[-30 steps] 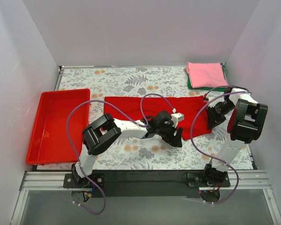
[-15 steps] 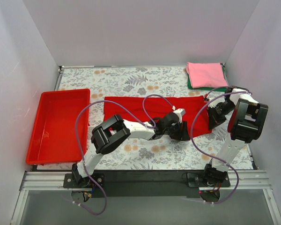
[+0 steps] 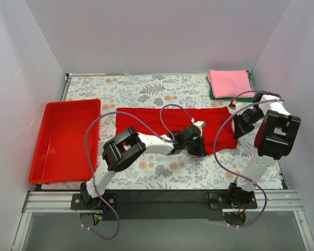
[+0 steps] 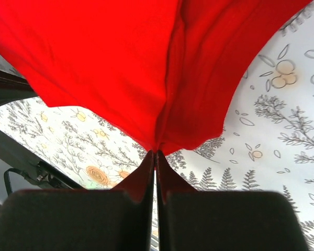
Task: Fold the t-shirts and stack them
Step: Fold the tshirt
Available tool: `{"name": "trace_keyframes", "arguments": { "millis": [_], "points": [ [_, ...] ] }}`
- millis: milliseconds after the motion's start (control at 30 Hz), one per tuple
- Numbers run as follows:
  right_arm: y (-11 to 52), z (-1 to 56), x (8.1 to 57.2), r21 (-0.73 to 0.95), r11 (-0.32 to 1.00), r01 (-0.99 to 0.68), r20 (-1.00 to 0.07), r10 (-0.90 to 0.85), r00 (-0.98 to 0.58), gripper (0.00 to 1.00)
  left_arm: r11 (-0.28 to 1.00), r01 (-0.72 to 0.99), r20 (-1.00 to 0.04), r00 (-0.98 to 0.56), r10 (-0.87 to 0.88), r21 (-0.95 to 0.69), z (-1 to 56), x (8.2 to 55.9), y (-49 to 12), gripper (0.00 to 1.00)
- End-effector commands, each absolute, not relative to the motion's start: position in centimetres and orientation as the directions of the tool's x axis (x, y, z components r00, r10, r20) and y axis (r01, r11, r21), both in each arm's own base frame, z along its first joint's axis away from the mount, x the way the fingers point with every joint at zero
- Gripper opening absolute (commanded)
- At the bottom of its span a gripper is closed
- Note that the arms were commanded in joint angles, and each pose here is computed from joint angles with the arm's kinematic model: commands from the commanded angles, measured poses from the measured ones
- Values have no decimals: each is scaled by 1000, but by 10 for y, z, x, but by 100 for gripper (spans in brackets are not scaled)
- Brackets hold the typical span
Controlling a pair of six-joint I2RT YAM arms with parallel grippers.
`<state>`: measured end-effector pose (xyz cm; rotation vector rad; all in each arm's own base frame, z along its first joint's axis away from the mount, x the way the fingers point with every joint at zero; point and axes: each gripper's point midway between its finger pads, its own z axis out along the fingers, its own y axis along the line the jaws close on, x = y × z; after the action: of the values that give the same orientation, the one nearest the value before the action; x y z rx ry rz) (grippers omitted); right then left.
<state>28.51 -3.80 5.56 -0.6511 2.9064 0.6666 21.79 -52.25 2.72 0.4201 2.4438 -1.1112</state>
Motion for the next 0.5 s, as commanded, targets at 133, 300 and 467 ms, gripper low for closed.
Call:
{"name": "trace_keyframes", "arguments": {
  "millis": [133,300,467],
  "points": [
    [-34,66,288,432,795,-426,-195,-379,-905,1,587,445,-509,-859,64,-677,75,229,-526,3],
    [-32,65,286,438,792,-426,-190,-381,-905,1,608,402,-476,-878,44,-685,68,228,-526,42],
    [-31,65,284,442,789,-427,-192,-381,-904,1,645,386,-474,-879,40,-660,54,229,-529,45]
  ]
}}
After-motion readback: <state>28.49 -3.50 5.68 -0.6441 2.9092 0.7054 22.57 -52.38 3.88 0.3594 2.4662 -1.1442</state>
